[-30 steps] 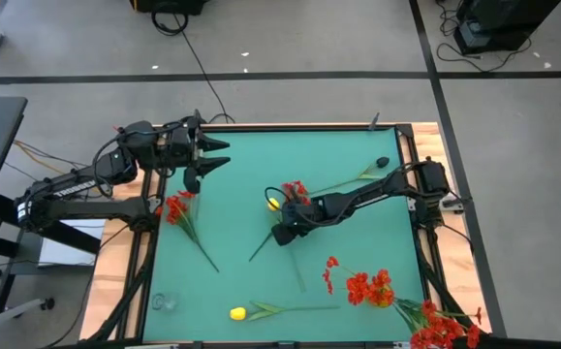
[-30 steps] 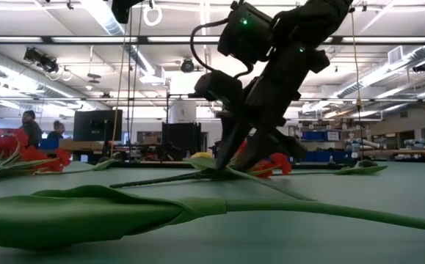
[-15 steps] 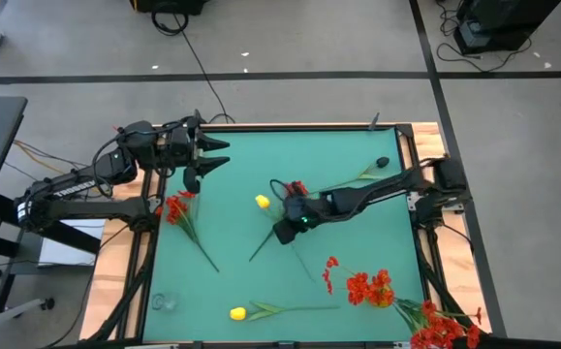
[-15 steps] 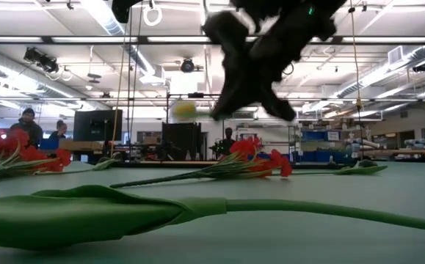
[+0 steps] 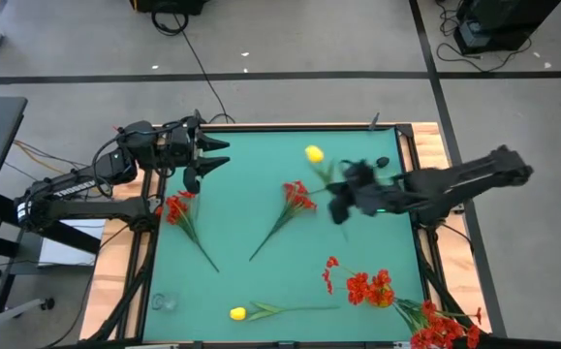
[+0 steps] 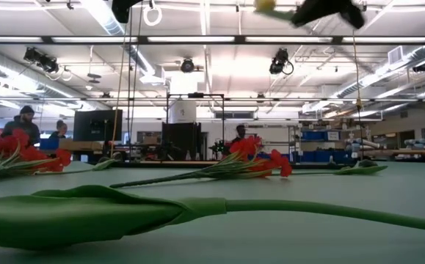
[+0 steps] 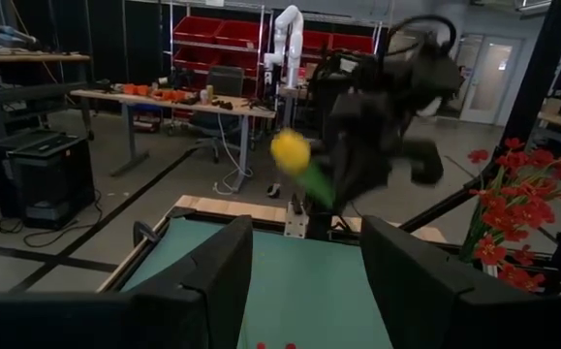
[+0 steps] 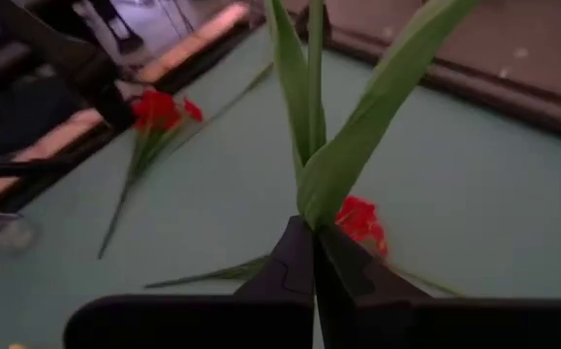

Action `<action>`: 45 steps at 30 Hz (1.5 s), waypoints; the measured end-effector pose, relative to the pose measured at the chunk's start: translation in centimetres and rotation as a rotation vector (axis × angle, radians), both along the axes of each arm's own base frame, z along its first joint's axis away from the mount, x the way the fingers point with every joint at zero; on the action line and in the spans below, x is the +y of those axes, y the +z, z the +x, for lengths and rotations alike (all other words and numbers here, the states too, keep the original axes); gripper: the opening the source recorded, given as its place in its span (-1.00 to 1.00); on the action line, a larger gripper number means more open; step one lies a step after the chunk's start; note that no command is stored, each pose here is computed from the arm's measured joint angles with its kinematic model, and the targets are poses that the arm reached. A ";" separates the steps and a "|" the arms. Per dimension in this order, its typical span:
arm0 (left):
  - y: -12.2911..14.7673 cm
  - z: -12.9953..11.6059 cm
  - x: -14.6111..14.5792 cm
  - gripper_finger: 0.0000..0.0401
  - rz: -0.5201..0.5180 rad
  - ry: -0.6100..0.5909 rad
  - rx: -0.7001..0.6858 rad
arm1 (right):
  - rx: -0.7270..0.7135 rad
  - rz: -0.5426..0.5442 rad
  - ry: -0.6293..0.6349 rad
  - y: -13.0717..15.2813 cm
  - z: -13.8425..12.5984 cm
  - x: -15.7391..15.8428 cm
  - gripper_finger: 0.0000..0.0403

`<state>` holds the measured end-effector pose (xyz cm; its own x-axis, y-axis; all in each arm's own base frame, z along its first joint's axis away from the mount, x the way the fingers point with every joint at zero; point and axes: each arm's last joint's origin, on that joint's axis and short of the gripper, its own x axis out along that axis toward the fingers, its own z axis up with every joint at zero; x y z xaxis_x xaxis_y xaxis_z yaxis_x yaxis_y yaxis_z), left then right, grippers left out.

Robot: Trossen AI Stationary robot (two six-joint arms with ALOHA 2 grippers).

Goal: Sort flowers into vase by color
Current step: Put the top yellow flower into the yellow flower vase

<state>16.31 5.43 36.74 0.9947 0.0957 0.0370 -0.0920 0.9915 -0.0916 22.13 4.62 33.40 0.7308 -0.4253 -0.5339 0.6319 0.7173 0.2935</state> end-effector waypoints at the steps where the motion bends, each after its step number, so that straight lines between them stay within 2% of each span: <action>1: 0.0 0.0 0.0 -0.01 0.000 0.000 0.000 | -0.017 -0.007 0.007 0.4 -1.3 0.2 -0.99; 4: 0.0 0.0 0.0 -0.01 0.000 -0.001 0.000 | -0.081 -0.010 0.049 0.7 -5.0 0.9 -0.99; 9: 0.0 0.0 0.0 -0.01 0.000 0.000 0.000 | -0.174 0.007 0.172 -1.0 -9.9 1.3 -1.00; 18: 0.0 0.0 0.0 -0.01 0.000 0.000 0.000 | -0.370 -0.001 0.624 -2.9 -14.1 2.1 -1.00; 24: 0.0 0.0 0.0 -0.01 0.000 0.000 0.000 | -0.537 0.000 0.837 -5.3 -14.8 3.1 -1.00; 30: 0.0 0.0 0.0 -0.01 0.000 0.000 0.001 | -0.785 -0.006 0.939 -7.2 -14.7 4.2 -1.00; 35: 0.0 0.0 0.0 -0.01 0.000 -0.001 0.001 | -0.767 -0.049 0.974 -8.5 -14.7 4.5 -1.00; 45: 0.0 0.0 0.0 -0.01 0.000 -0.001 0.001 | -0.749 -0.100 1.050 -9.4 -14.7 4.7 -1.00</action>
<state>16.31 5.43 36.72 0.9948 0.0952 0.0366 -0.0915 0.9916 -0.0913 7.40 9.36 24.01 0.8429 0.5172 0.1486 -0.5381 0.8063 0.2457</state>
